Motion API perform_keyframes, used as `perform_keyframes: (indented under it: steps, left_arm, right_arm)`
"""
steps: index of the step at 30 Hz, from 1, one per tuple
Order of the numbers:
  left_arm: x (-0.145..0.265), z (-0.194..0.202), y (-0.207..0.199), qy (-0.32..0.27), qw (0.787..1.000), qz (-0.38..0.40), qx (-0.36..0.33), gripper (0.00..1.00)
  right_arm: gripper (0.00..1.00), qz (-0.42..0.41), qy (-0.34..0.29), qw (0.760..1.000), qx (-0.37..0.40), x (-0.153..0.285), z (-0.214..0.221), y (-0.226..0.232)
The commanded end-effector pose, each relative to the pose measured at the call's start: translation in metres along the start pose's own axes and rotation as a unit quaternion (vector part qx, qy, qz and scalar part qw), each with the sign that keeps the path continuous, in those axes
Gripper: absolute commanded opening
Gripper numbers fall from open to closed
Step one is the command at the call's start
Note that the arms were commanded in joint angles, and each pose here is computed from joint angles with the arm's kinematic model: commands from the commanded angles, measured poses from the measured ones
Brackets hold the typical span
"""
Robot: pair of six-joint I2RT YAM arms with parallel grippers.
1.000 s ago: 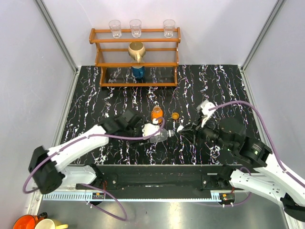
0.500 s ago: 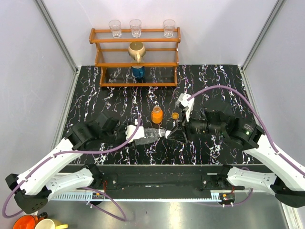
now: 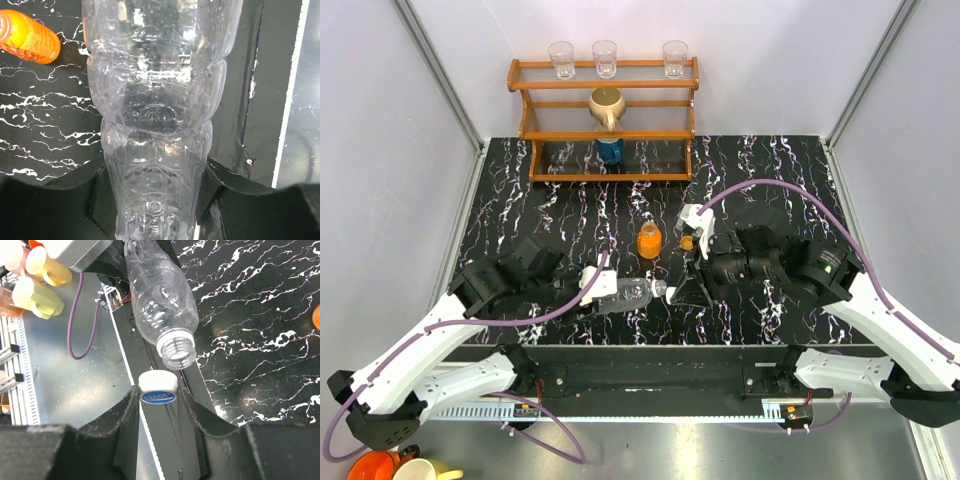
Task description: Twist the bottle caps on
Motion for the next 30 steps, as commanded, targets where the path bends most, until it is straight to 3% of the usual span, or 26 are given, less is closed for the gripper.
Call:
perform_keyframes:
  steps: [1,30]
  left_arm:
    - [0.010,-0.016,-0.004,-0.042,0.999,0.024,-0.023,0.39]
    - [0.007,-0.030,-0.003,-0.047,0.997,0.061,-0.024,0.40]
  right_arm:
    - [0.06,-0.024,-0.013,0.999,0.020,0.003,-0.013,0.006]
    - [0.03,-0.057,-0.007,0.998,0.022,-0.012,-0.008,0.004]
Point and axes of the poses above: each gripper's point midway between its finger pads, its own x axis back along the fingers, its own y axis along the line the jaws close on, z = x × y, the point moved 9 cm from there along x, back along the fingers, and after that the axes turned 6 degrees about x, right-handed, at the moved point
